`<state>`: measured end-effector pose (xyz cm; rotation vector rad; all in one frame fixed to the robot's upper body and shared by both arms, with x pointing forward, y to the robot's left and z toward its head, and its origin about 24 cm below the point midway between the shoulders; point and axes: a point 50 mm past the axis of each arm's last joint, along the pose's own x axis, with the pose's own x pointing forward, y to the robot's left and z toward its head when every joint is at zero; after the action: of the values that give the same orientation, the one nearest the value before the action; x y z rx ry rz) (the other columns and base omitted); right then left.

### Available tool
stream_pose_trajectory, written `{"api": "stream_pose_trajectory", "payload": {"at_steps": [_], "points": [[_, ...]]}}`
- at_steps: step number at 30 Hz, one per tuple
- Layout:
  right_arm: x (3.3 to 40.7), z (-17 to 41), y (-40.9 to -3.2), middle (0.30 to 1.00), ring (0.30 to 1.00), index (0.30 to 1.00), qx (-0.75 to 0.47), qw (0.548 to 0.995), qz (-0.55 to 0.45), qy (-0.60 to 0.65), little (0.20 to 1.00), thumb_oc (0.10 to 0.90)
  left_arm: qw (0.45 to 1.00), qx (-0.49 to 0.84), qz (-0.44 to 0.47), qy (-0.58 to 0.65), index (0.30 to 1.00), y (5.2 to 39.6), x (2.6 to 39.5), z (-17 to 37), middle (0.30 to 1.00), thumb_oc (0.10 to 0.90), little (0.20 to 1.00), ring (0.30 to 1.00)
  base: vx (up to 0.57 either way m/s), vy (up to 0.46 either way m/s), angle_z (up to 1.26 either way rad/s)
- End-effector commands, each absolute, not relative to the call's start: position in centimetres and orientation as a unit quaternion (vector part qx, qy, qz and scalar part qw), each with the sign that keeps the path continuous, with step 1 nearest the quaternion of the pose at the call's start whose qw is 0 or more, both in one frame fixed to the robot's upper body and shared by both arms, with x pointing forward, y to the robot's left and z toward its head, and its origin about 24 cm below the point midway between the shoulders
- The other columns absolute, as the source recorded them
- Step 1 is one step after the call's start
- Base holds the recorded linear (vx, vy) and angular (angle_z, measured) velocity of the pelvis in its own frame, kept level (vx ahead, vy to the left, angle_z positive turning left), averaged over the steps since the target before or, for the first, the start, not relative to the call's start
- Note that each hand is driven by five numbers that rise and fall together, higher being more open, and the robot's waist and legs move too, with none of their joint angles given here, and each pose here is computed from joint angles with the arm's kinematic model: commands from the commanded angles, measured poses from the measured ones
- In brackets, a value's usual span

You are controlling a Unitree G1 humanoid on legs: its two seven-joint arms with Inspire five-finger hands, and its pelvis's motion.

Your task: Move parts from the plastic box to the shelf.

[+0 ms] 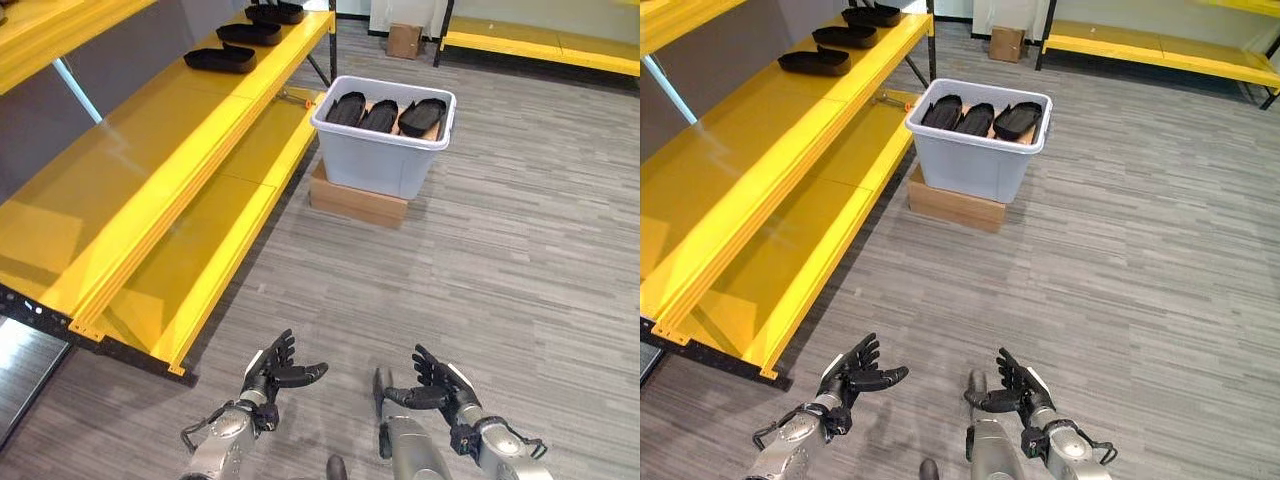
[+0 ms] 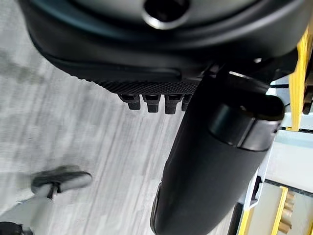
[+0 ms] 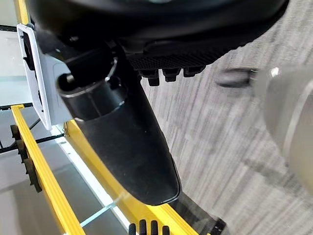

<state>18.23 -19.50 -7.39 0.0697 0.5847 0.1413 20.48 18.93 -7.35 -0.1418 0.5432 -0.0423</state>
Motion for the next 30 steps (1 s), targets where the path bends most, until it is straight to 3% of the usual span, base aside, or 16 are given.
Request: {"api": "stream_pose_trajectory", "payload": {"at_steps": [1,5,15,30], "points": [[21.5,-4.2,-20.3,1.0,1.0,1.0,0.03,0.98,0.06,0.187,1.0,0.9,0.982,-0.078,-0.043,0.166,1.0,18.7,23.3,-3.9,1.0,0.9,1.0,1.0,0.46,-0.264,0.38],[21.6,-3.9,-20.5,1.0,1.0,1.0,0.03,0.98,0.066,0.183,1.0,0.9,0.981,-0.093,-0.046,0.163,1.0,18.1,23.3,-3.8,1.0,0.9,1.0,1.0,0.4,-0.267,0.68],[21.7,-3.7,-22.3,1.0,1.0,1.0,0.016,0.982,0.036,0.185,1.0,0.9,0.98,-0.104,-0.039,0.162,1.0,18.3,23.4,-3.6,1.0,0.9,1.0,1.0,0.27,-0.248,-0.16],[20.3,-4.8,-22.4,1.0,1.0,1.0,0.011,0.977,0.035,0.208,1.0,0.9,0.978,-0.091,-0.032,0.187,1.0,18.8,22.0,-4.7,1.0,0.9,1.0,1.0,0.29,0.086,-0.19]]}}
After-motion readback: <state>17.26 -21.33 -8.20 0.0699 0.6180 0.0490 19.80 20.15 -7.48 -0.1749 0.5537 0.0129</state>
